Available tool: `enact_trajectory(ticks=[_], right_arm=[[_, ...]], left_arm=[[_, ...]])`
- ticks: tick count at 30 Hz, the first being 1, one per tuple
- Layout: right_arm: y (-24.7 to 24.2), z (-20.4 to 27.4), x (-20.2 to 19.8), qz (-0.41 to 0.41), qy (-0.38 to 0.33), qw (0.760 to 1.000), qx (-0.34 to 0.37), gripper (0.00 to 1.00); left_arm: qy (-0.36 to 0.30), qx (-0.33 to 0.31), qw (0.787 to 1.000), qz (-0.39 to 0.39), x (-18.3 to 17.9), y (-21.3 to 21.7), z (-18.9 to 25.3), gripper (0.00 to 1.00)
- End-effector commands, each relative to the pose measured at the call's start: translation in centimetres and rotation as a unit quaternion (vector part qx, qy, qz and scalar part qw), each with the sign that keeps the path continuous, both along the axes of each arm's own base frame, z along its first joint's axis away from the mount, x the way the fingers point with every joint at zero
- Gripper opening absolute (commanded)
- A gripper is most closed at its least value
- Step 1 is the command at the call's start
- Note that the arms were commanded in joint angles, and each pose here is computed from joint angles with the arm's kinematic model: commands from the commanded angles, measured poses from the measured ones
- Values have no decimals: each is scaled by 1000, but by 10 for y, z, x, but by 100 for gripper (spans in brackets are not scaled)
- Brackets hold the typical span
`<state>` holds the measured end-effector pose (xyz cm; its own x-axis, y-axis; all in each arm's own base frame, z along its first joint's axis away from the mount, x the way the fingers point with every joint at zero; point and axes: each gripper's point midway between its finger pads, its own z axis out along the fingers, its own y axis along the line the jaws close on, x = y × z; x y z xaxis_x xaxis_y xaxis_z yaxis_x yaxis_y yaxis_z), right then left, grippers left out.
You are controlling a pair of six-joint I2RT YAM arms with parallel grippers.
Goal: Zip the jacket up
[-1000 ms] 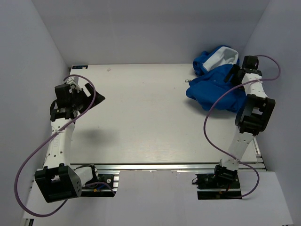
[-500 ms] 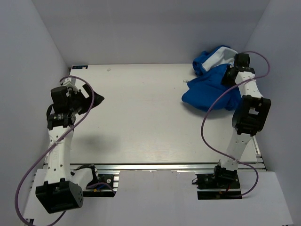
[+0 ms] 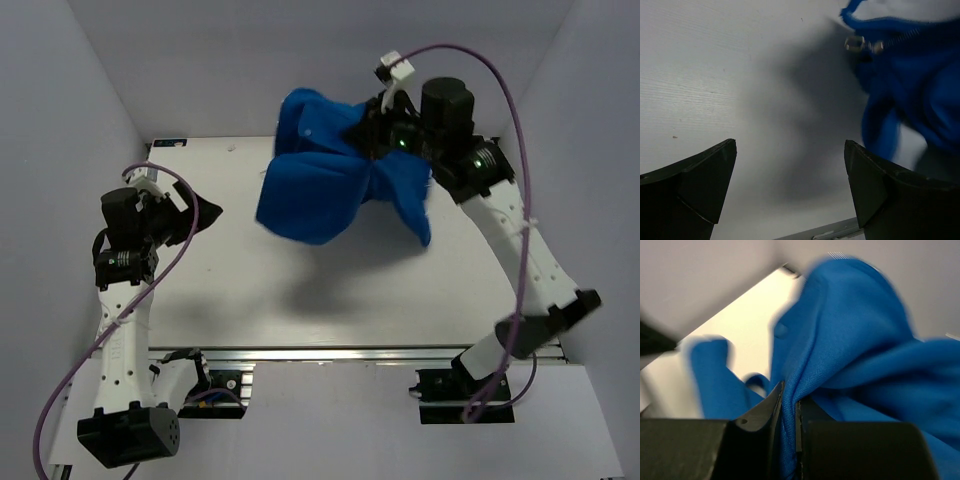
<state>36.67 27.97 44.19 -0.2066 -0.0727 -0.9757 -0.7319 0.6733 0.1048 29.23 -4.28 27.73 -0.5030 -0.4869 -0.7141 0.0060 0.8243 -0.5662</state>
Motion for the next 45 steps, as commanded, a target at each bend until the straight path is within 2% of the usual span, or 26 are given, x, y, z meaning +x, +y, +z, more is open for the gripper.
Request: enact_trajectory(ticks=[1,2,3,4,5,6,7,8,9,10,11,12,14,15,17,18,21,25,29,30,34,36,40,45], right_arm=[[-15,20,-39,13,-36,998,53,0],[-35,26,-60,-8,-52,996,69,0],[-42,-44,-57,-42,14,998,47,0],[-63,-67,-53,-104,30,993,43,0],[-84,-72,-72,-135,31,989,56,0],[-101,-98,-76,-180,56,981,51,0],[-126,-147,-77,-263,110,958,43,0],[-147,-170,-97,-299,144,943,26,2],[-161,-188,-105,-330,168,929,11,13],[-183,-200,-110,-391,184,902,7,23],[-196,-206,-115,-425,196,884,-2,39],[-210,-214,-124,-450,208,868,-28,71],[-216,-202,-120,-460,191,866,-43,87],[-206,-199,-117,-434,191,879,-44,89],[-193,-197,-112,-383,177,904,-71,89],[-177,-193,-109,-342,172,922,-61,89],[-147,-200,-111,-256,174,948,-78,89],[-110,-210,-115,-192,166,961,-109,89],[-78,-203,-108,-153,118,970,-144,89],[-62,-192,-111,-116,91,977,-155,89],[4,-202,-129,11,19,973,-229,89],[33,-196,-143,46,-16,971,-236,89],[69,-215,-144,63,7,969,-240,89],[83,-263,-147,62,42,956,-284,89]], left_arm=[[-5,1,1000,6,-5,0,13,98],[-2,2,1000,11,-5,2,12,98],[3,6,1000,21,-4,5,9,98],[9,9,1000,27,-4,7,7,98],[13,12,999,36,-4,10,6,98],[22,20,998,52,-2,17,2,98],[30,23,997,61,-2,20,0,98],[34,26,997,68,0,23,-2,98],[37,30,996,75,2,26,-4,98],[47,29,995,81,6,28,-9,98],[53,28,995,86,8,30,-13,98],[60,26,994,88,10,30,-19,98],[87,16,993,83,14,28,-33,98],[105,12,991,78,12,26,-42,98],[131,0,989,66,10,21,-55,98],[147,-4,987,61,5,18,-68,98],[185,-9,981,53,-8,13,-97,98],[231,12,972,42,-17,3,-125,98],[251,56,966,8,-7,-33,-145,98],[270,61,961,8,-3,-38,-157,98],[297,76,952,8,7,-45,-180,98],[307,89,947,21,12,-41,-190,98],[305,81,949,12,24,-47,-200,98],[288,61,956,-11,42,-61,-208,89]])
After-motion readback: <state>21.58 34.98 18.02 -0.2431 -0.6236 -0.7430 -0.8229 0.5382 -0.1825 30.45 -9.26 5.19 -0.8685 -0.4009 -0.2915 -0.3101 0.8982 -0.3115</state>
